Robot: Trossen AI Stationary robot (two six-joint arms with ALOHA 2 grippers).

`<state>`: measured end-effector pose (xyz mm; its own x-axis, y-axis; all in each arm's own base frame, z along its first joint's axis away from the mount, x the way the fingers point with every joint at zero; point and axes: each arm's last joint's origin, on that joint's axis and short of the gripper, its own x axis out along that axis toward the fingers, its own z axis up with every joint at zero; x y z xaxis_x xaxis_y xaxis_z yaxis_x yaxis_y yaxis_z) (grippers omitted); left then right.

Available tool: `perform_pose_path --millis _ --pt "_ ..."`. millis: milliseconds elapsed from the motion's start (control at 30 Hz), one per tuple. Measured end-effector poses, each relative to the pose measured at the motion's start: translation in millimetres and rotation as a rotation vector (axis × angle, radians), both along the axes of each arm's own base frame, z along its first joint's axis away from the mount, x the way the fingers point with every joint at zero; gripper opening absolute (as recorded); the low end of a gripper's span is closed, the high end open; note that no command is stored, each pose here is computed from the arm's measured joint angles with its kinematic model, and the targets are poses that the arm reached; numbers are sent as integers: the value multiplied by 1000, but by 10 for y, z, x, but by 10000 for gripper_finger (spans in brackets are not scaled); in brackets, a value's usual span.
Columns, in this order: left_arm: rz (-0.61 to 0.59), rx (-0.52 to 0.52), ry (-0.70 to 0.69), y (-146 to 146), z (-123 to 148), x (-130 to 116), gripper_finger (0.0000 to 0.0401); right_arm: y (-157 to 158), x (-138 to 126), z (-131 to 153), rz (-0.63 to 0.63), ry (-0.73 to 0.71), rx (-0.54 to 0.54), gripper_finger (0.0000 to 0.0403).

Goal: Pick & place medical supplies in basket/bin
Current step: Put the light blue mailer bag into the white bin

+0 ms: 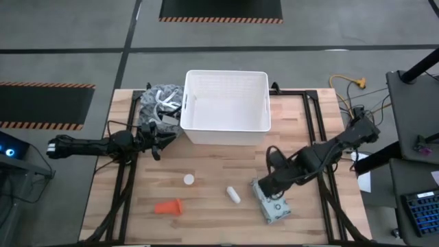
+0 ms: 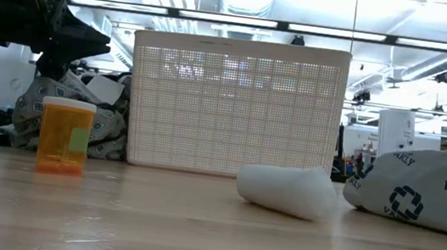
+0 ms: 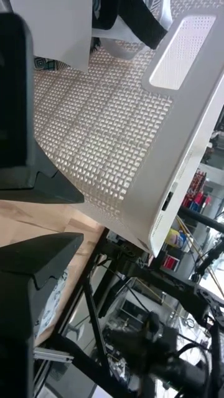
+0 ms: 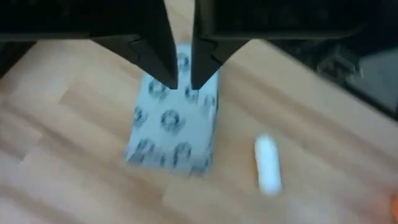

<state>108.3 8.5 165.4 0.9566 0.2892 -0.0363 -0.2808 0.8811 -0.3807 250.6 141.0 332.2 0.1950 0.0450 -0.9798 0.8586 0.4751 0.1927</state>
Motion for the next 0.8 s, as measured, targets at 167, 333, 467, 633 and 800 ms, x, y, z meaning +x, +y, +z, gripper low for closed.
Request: perform_pose_path --millis 167,333,467,633,800 --pt "0 0 1 0 -1 0 68 227 149 -185 29 19 67 119" --pt "0 2 1 0 0 0 68 456 388 -522 29 37 75 207" --pt "0 3 1 0 -1 0 68 562 546 -883 64 126 47 270" --pt "-1 3 2 0 -1 0 68 643 667 -1291 50 240 -2 317" --pt "0 4 2 0 -2 0 68 720 741 -1590 65 341 5 326"
